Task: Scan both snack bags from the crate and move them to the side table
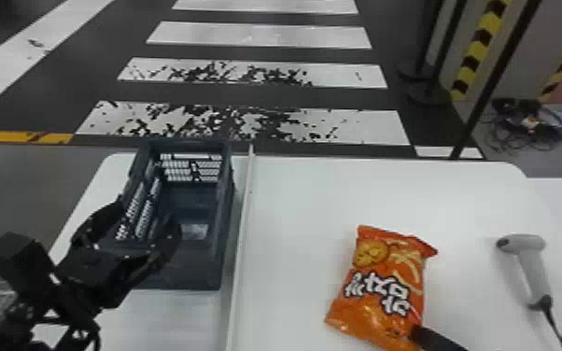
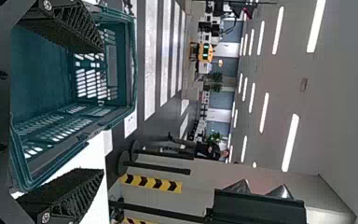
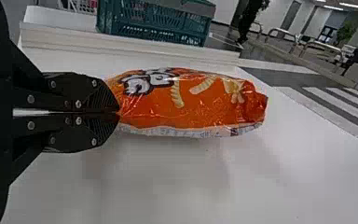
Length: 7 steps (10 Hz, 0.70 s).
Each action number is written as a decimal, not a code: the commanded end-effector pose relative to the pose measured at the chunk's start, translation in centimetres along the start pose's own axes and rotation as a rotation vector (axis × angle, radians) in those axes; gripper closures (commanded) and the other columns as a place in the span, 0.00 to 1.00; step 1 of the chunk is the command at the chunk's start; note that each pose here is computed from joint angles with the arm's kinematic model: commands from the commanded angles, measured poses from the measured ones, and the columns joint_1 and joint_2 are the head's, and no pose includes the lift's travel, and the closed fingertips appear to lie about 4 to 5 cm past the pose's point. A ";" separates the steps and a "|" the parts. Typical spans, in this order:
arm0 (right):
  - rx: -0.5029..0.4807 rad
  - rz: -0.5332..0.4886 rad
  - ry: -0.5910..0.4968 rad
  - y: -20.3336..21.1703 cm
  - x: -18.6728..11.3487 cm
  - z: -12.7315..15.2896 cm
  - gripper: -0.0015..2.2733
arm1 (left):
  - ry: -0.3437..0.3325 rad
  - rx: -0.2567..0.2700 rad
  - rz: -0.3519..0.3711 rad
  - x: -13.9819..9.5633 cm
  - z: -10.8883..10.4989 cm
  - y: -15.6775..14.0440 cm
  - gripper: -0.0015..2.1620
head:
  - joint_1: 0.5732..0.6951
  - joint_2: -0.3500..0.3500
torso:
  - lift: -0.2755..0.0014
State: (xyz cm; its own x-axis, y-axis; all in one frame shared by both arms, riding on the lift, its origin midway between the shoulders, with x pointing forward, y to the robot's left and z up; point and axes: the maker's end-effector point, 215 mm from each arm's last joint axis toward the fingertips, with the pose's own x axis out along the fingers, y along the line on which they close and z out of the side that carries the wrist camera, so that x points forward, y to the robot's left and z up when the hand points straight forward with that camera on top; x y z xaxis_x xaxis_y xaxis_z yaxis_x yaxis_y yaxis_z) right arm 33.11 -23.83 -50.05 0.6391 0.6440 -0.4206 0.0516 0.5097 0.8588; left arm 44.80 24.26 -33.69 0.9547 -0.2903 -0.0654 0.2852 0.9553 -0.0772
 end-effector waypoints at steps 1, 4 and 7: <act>0.028 0.027 -0.010 0.2 -0.2 0.4 0.99 | 0.000 0.000 0.000 0.0 0.0 0.0 0.04 | 1.00 0.51 | 0.64; -0.038 0.012 -0.078 1.5 -1.6 3.7 0.99 | 0.002 0.000 0.002 0.0 -0.1 0.1 0.04 | 1.00 0.50 | 0.64; -0.212 -0.095 -0.131 3.0 -3.2 8.4 0.99 | 0.002 -0.001 0.001 0.0 -0.1 0.0 0.04 | 1.00 0.44 | 0.64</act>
State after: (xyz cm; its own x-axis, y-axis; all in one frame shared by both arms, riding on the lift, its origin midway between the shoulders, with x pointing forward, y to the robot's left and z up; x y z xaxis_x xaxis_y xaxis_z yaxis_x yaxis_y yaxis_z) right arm 37.21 -28.76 -44.44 0.7285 0.5265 -0.4383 -0.0220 0.6574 0.7532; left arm 44.79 24.25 -33.81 0.9548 -0.2894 -0.0675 0.2841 0.9556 -0.0781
